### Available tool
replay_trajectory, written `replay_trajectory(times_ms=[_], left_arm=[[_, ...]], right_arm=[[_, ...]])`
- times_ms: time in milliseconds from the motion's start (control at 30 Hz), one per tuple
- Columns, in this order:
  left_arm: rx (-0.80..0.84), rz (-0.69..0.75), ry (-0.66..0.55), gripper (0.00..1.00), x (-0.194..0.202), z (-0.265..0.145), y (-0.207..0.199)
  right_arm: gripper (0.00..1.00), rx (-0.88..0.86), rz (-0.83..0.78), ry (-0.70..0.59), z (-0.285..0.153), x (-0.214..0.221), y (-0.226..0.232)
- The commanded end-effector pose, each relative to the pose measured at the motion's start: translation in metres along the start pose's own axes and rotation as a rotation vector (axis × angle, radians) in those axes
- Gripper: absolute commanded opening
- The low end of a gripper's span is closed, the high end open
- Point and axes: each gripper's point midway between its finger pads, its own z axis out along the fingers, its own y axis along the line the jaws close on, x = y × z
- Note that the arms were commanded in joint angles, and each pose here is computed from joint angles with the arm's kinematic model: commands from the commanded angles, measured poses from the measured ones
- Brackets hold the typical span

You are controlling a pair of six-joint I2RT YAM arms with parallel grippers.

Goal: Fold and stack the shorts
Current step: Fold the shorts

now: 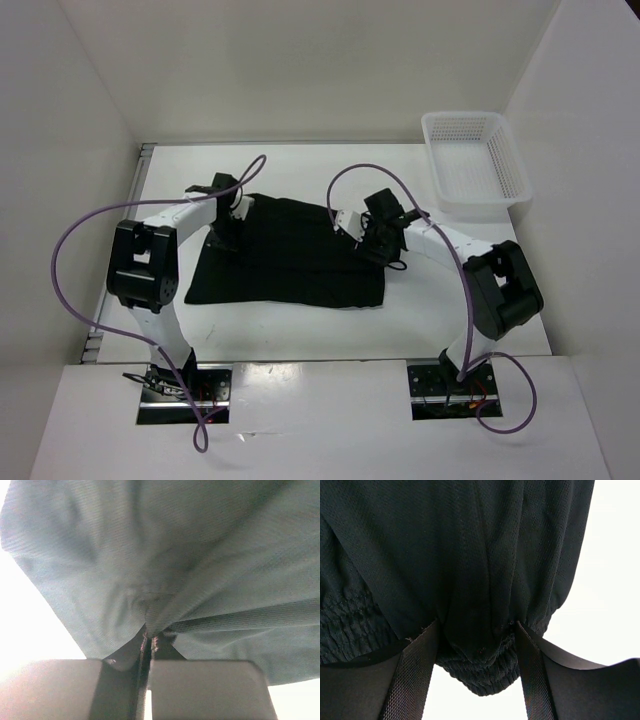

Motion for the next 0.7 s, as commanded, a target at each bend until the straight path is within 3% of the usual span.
replay_trajectory(times_ms=[0, 167, 367, 667], left_arm=[[-0.053, -0.001, -0.089, 0.0, -0.021, -0.026, 0.01], [-0.106, 0.013, -0.106, 0.0, -0.026, -0.033, 0.014], [-0.135, 0.011, -0.115, 0.0, -0.027, -0.037, 0.019], [-0.144, 0.01, -0.116, 0.0, -0.029, -0.036, 0.021]], right_arm=[[0.66, -0.052, 0.006, 0.022, 0.0, 0.012, 0.004], [0.66, -0.138, -0.026, 0.033, -0.005, 0.022, -0.001], [0.68, -0.165, -0.077, -0.068, -0.037, -0.011, -0.024], [0.71, -0.282, -0.166, 0.024, -0.042, 0.021, 0.008]])
